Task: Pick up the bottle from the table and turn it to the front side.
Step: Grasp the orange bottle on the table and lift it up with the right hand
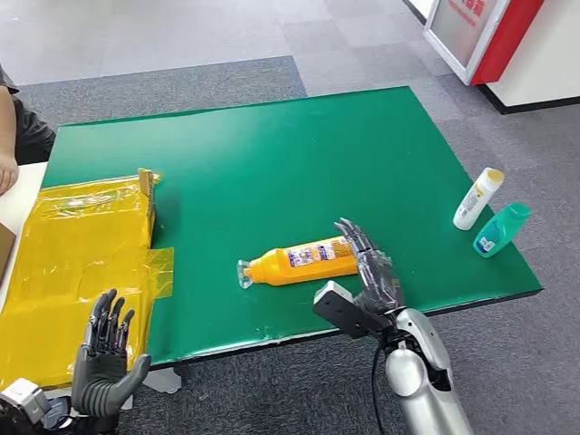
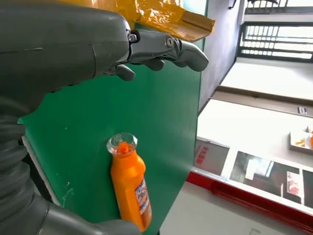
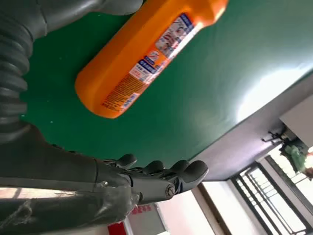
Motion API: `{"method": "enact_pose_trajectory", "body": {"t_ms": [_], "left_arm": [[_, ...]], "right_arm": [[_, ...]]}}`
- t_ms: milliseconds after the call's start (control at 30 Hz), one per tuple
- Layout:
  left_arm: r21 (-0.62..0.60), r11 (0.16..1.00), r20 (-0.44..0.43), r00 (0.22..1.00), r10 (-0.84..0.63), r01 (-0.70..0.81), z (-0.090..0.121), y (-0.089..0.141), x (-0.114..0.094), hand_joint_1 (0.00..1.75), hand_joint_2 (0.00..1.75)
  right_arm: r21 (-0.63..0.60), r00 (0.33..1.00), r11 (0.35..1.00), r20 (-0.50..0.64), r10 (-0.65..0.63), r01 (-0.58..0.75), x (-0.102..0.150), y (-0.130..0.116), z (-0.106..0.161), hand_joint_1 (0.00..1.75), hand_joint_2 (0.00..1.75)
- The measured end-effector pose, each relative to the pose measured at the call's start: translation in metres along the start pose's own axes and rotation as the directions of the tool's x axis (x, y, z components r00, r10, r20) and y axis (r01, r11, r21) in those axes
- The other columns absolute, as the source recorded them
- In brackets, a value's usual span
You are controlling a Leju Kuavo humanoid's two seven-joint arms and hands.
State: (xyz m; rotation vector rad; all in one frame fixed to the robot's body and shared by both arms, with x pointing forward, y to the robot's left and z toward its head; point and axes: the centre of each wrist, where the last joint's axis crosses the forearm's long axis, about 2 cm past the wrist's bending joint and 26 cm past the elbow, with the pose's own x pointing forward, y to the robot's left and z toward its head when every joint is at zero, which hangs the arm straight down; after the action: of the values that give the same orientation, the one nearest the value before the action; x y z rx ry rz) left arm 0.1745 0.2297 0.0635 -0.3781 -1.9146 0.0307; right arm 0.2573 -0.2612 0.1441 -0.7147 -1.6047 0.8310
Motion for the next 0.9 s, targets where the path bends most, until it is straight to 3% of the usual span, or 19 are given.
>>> {"method": "enact_pose_trajectory", "body": {"t_ms": [300,633,767,900], "left_arm": [[-0.015,0.999,0.036,0.999,0.034,-0.033,-0.017,-0.004,-0.007,0.0,1.75],[-0.053,0.997,0.034,0.998,0.061,-0.059,-0.028,-0.006,-0.018,0.0,1.75],[-0.061,0.996,0.031,0.997,0.064,-0.062,-0.03,-0.007,-0.02,0.0,1.75],[-0.063,0.996,0.024,0.998,0.066,-0.065,-0.029,-0.006,-0.023,0.0,1.75]], "right_arm": [[0.201,0.952,0.939,-0.072,0.298,-0.278,-0.046,-0.014,-0.063,0.0,1.75],[0.459,0.891,0.807,-0.068,0.448,-0.371,-0.076,-0.002,-0.107,0.0,1.75],[0.511,0.877,0.769,-0.059,0.477,-0.384,-0.079,0.0,-0.118,1.75,1.75],[0.533,0.878,0.753,-0.039,0.477,-0.386,-0.081,0.0,-0.125,1.75,1.75]]}}
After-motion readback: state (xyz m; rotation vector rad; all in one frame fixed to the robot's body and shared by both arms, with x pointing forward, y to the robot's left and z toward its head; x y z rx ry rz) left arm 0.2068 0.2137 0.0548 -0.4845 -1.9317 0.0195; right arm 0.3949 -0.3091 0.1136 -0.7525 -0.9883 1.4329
